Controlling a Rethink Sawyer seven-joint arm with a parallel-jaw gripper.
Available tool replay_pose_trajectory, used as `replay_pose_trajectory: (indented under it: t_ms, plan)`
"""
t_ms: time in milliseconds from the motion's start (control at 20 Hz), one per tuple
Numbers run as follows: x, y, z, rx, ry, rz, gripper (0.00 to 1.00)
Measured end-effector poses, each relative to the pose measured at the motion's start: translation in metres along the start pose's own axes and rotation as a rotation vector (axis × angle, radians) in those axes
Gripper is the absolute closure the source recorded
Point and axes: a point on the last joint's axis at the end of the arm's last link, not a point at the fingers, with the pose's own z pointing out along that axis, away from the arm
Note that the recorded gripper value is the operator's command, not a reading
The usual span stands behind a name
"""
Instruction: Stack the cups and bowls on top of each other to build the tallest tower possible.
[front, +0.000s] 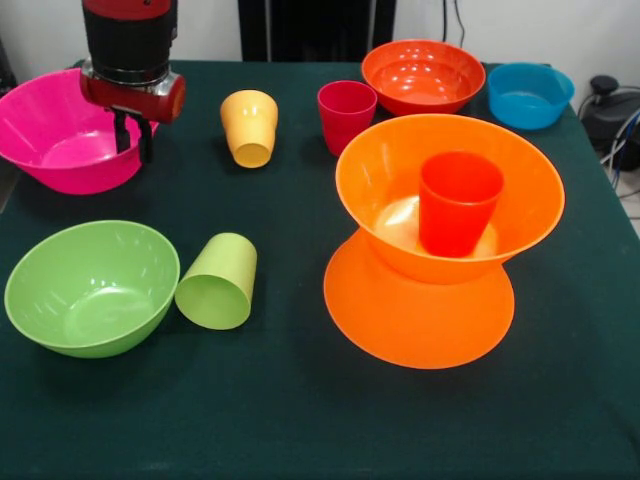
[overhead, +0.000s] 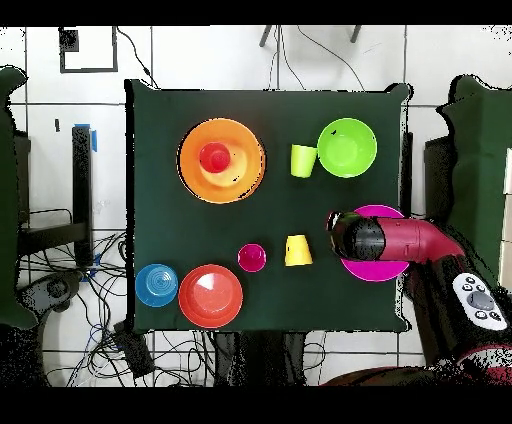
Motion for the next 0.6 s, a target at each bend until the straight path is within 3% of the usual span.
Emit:
replay_pose_trajectory:
  t_ms: [600]
  plan:
    - [0.0026,-0.0014,-0.0036,0.027,0.003,-0.011,1.00]
